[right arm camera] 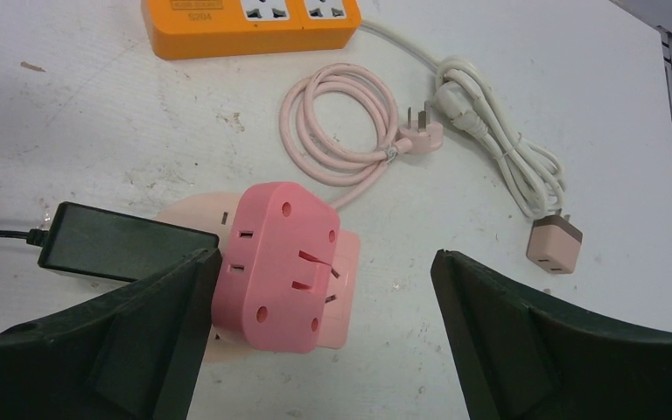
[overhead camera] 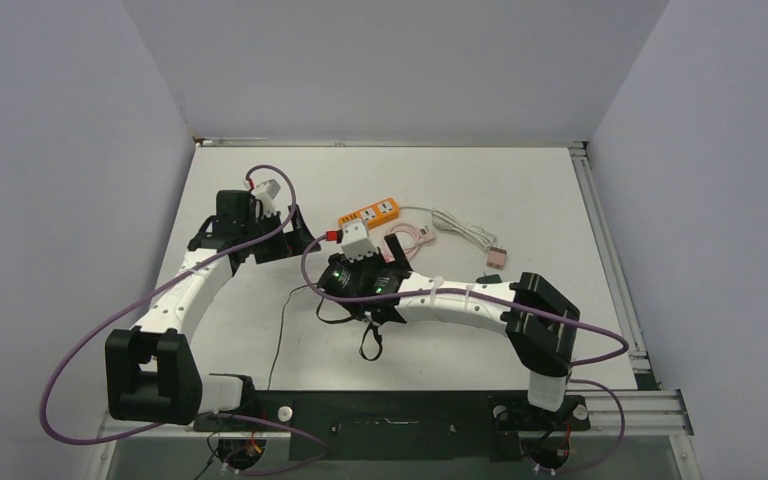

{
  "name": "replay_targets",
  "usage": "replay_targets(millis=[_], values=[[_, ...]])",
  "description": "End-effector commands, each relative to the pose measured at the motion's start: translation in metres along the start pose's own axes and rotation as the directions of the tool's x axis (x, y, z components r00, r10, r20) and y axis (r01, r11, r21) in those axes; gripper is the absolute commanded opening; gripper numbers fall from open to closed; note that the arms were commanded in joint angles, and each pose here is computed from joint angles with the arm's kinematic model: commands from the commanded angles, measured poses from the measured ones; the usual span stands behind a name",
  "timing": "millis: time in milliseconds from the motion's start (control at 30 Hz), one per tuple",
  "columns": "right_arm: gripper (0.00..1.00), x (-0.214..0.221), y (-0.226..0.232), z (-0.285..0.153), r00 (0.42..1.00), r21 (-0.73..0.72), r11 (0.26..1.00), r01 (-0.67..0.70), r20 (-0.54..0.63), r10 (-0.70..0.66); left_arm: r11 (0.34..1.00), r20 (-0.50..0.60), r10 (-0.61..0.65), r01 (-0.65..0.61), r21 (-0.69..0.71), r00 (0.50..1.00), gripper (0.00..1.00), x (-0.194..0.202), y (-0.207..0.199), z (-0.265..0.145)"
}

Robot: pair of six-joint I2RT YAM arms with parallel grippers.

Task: Pull the plug off the socket

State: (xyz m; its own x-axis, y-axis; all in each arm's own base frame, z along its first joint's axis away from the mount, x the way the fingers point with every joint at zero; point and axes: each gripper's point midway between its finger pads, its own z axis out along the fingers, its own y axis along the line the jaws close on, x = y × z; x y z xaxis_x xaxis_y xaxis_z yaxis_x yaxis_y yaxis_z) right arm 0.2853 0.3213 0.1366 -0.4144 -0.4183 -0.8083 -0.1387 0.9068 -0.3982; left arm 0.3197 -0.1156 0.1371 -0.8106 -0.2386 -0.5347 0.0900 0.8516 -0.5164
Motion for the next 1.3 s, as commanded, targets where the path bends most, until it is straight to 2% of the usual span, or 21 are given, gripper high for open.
replay_targets(millis=[0,267,367,467,600,867,1033,1167,1267], values=[[0.95,-0.024,-0.036,-0.009,0.996,0.054,0.995,-0.084,0.043,0.082,0.999,0.052,0.030,-0.031,0.016,0.998,0.96,-0.011,-0.003,-0.005],[0.94,-0.013,-0.057,0.001,0.985,0.013,0.985,-0.170,-0.007,0.170,0.999,0.048,0.031,-0.032,0.015,0.998,0.96,-0.010,-0.003,-0.005],[0.95,-0.019,-0.054,-0.002,0.973,-0.083,0.969,-0.233,-0.014,0.232,0.999,0.047,0.031,-0.032,0.015,0.998,0.96,-0.010,-0.003,-0.005],[0.99,-0.030,-0.046,-0.008,0.950,-0.210,0.927,-0.311,-0.025,0.312,0.999,0.047,0.031,-0.032,0.018,0.998,0.96,-0.010,-0.003,-0.004],[1.00,-0.042,-0.038,-0.017,0.928,-0.298,0.882,-0.365,-0.038,0.371,0.999,0.048,0.032,-0.033,0.020,0.998,0.96,-0.010,-0.004,-0.005],[0.96,-0.028,-0.030,-0.008,0.937,-0.263,0.899,-0.350,-0.090,0.339,0.999,0.050,0.033,-0.034,0.024,0.998,0.96,-0.010,-0.005,-0.006],[0.89,-0.015,-0.020,0.000,0.923,-0.327,0.863,-0.385,-0.151,0.354,0.999,0.053,0.034,-0.036,0.031,0.998,0.96,-0.011,-0.006,-0.006],[0.78,-0.010,-0.011,0.006,0.902,-0.406,0.806,-0.431,-0.202,0.381,0.999,0.048,0.031,-0.033,0.033,0.998,0.96,-0.009,-0.006,-0.006],[0.69,-0.007,-0.011,0.011,0.898,-0.422,0.792,-0.441,-0.220,0.382,0.999,0.049,0.031,-0.033,0.034,0.998,0.96,-0.010,-0.006,-0.005]])
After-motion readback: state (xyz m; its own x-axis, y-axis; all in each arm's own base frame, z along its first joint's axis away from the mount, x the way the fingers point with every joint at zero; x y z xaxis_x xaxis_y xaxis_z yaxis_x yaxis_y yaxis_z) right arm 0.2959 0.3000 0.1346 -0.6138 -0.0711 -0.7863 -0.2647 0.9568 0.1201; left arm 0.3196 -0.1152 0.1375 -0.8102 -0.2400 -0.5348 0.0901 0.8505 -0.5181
